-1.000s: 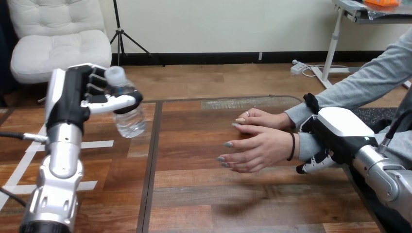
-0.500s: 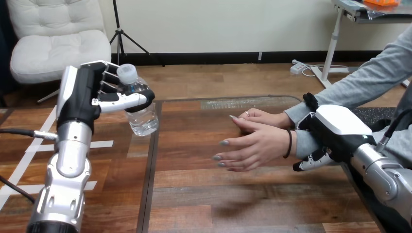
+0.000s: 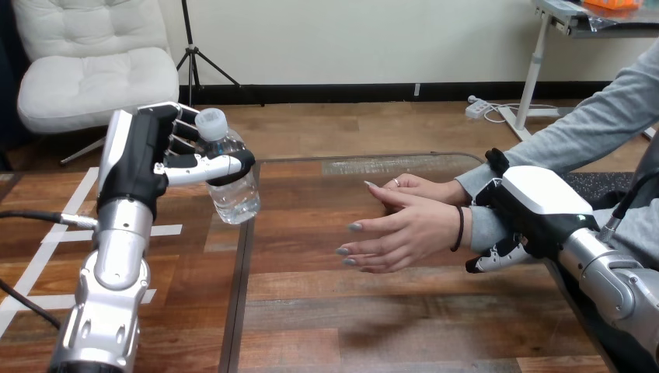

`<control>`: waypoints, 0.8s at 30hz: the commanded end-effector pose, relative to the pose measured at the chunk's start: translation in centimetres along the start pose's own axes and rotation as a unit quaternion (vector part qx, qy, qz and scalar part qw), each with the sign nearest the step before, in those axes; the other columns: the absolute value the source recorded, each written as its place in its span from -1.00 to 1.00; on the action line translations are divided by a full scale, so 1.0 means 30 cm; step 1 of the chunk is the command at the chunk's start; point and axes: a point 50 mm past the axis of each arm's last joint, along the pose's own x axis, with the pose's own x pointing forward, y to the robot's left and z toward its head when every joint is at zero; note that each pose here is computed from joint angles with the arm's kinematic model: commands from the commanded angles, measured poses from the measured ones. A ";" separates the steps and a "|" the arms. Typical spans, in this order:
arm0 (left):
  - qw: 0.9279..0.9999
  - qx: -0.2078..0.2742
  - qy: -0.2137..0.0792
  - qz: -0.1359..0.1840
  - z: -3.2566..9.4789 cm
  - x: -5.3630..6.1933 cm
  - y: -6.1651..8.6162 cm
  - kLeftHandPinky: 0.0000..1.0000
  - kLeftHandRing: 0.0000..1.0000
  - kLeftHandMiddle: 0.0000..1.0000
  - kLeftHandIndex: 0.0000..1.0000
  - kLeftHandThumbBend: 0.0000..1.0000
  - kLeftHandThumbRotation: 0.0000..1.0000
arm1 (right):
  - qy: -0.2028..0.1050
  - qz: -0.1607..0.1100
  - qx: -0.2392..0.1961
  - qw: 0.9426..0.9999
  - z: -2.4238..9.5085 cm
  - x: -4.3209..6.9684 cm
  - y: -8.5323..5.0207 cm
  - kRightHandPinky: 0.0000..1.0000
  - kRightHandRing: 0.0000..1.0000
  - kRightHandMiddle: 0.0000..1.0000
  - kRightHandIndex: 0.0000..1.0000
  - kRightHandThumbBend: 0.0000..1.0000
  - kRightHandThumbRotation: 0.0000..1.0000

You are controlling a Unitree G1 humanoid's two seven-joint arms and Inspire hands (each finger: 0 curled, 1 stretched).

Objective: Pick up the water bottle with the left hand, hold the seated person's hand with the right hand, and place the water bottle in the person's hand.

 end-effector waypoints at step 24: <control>0.996 -0.034 -0.074 -0.033 0.145 0.020 -0.058 -0.33 -0.20 -0.10 -0.13 0.29 -1.00 | -0.056 -0.077 0.014 0.995 0.077 0.058 -0.126 -0.63 -0.54 -0.43 -0.41 0.53 -1.00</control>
